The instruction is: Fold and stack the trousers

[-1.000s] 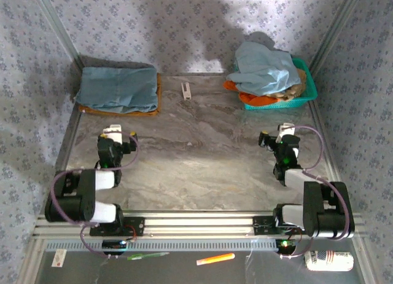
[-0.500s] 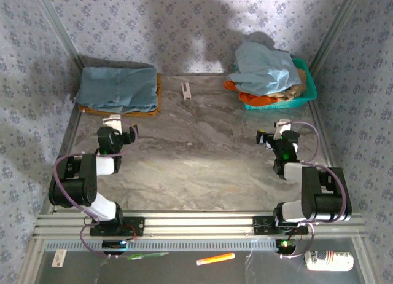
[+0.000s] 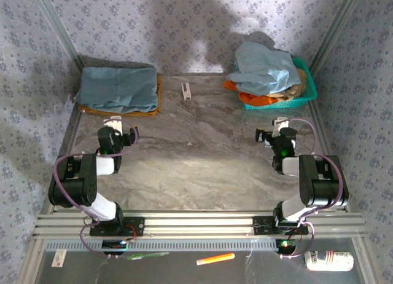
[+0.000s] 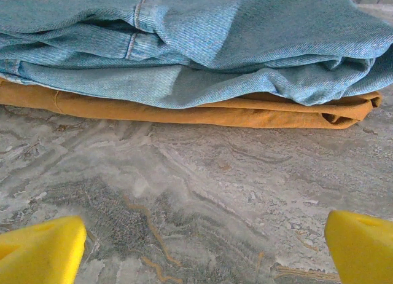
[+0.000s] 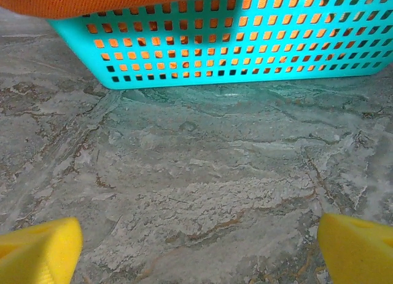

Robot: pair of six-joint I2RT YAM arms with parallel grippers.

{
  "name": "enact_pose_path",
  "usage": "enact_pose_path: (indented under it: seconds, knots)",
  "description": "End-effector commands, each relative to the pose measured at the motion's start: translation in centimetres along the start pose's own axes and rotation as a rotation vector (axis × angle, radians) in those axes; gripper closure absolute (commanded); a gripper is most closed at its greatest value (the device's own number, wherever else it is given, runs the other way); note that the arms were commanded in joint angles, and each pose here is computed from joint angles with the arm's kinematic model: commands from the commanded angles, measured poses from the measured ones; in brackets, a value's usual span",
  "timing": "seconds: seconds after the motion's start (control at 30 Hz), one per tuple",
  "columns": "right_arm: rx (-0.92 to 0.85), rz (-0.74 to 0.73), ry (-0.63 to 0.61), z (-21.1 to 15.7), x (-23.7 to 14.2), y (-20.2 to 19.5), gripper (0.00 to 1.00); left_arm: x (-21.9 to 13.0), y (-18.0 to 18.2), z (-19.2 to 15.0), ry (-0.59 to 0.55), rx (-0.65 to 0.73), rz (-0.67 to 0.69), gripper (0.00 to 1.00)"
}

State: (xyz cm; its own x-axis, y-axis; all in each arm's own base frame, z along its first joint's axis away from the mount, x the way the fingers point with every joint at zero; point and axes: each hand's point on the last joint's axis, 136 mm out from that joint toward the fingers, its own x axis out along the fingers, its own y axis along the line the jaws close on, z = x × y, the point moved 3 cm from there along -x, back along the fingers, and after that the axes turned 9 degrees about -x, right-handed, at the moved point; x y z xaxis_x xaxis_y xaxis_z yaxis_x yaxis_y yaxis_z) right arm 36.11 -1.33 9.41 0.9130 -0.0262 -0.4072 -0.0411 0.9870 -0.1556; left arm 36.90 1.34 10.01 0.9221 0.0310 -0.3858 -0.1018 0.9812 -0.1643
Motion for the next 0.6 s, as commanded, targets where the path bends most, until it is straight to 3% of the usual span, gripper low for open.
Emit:
enact_pose_path:
  seconds: [0.0,0.57]
  knots:
    - [-0.004,-0.012,0.004,0.15,0.3,-0.29,0.0,0.15,-0.15,0.06,-0.001,-0.01,-0.01,0.0]
    - [-0.017,-0.022,0.003,0.18,0.24,-0.13,0.0,0.15,-0.18,0.02,0.0,-0.006,-0.007,0.0]
